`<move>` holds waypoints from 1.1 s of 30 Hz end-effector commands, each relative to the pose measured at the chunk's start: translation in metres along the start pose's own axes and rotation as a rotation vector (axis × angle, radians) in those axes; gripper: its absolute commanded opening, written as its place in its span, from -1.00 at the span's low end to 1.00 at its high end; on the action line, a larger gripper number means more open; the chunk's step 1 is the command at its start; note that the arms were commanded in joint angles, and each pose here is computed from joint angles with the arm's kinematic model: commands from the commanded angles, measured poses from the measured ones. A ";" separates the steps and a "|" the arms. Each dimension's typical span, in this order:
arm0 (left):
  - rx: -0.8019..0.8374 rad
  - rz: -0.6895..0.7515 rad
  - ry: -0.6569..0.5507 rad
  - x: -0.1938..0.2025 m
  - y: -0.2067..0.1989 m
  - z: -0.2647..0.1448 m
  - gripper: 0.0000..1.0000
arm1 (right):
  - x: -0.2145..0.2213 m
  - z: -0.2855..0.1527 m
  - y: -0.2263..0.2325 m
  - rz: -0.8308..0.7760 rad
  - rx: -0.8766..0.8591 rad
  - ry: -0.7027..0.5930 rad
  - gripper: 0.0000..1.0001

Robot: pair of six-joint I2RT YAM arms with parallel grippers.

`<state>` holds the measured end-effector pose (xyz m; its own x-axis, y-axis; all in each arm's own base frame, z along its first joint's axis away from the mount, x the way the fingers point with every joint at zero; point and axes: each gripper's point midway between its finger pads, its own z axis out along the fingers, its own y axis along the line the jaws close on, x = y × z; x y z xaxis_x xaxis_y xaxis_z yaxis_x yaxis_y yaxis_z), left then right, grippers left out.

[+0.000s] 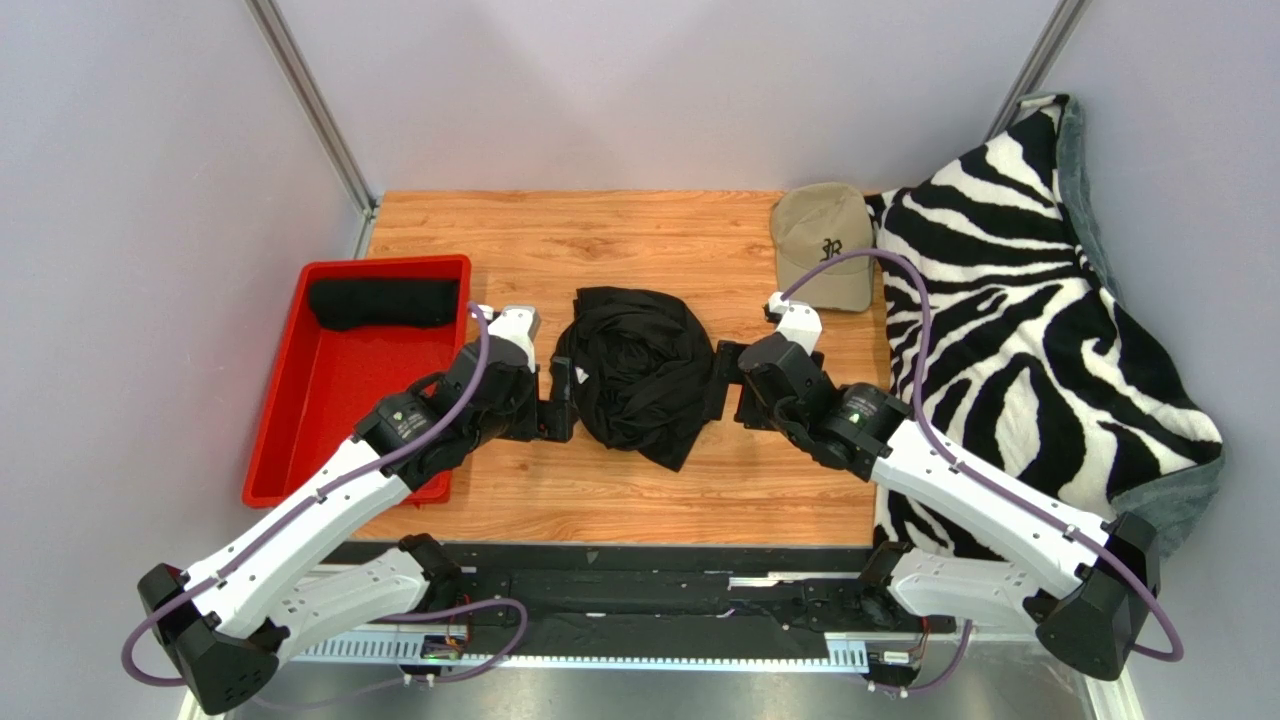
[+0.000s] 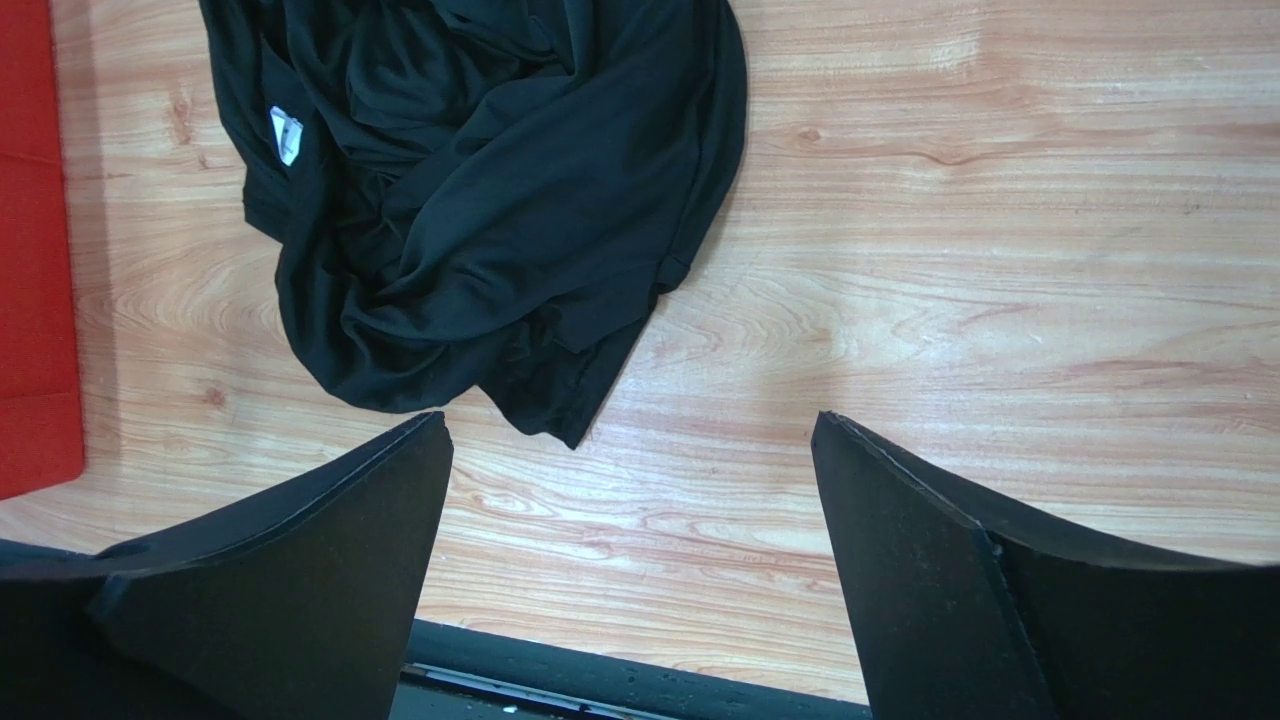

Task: Roll the t-shirts
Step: Flatten out the T-shirt at the center of the board.

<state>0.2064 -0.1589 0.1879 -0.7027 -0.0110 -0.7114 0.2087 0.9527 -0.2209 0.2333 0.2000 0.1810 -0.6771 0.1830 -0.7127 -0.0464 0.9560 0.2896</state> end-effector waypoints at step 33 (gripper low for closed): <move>0.011 -0.163 0.114 0.023 -0.043 0.115 0.63 | 0.001 0.092 0.040 -0.036 0.043 0.059 0.68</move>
<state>0.2228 -0.2194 0.0906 -0.8546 -0.0398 -0.5177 0.1447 0.9393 -0.3110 0.2731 0.2336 0.1111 -0.7652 0.1000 -0.6360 -0.0119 0.9855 0.1692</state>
